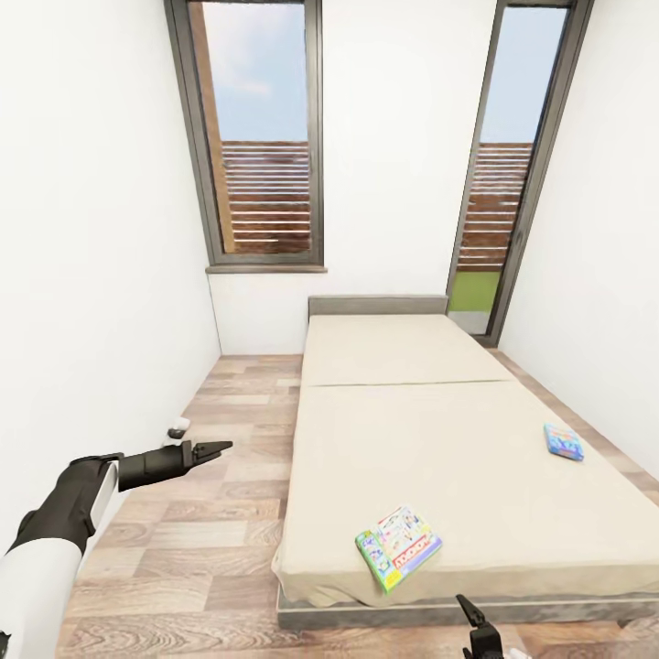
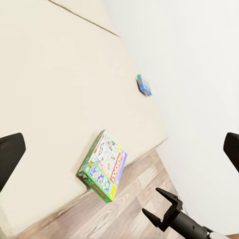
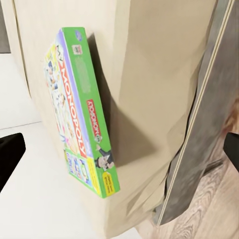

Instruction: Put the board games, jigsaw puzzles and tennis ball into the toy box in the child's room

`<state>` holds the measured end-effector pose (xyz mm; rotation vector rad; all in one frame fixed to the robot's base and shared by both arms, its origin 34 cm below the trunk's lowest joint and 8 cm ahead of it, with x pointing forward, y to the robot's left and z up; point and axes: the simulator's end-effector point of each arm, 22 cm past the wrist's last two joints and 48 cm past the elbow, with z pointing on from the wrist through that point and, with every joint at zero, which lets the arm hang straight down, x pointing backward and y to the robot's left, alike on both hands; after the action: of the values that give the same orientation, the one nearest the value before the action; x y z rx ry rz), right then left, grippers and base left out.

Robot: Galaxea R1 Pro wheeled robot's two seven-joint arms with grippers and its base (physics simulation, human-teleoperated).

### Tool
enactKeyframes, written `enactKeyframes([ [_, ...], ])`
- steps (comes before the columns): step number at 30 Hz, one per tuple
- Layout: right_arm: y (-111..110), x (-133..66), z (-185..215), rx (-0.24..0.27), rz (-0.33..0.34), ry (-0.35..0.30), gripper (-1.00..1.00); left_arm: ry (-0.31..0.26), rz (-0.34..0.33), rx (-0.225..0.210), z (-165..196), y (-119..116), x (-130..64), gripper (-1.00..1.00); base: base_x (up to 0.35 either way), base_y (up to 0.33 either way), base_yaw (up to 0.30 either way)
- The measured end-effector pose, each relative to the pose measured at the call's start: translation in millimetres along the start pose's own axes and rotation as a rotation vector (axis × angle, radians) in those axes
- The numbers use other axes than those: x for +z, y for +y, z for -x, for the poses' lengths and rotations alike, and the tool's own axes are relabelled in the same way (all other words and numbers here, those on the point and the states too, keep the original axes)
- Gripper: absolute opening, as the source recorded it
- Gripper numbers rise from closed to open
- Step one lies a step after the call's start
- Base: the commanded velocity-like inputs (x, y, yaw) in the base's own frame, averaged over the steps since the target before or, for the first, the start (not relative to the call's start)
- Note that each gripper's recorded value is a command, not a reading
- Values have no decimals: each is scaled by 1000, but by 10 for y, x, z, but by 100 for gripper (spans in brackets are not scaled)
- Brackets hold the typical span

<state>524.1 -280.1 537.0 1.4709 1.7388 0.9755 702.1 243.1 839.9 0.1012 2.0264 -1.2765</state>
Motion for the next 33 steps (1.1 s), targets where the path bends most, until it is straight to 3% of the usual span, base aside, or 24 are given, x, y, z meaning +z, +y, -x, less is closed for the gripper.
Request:
enactKeyframes([
  [18, -74, 56, -41, -2, -2, 13, 100, -1, -19, -1, -59, 28, 3, 100, 0, 29, 0],
  [33, -157, 71, -50, -3, -50, 16, 100, 0, -19, 6, -67, 21, 22, 100, 60, 43, 0],
])
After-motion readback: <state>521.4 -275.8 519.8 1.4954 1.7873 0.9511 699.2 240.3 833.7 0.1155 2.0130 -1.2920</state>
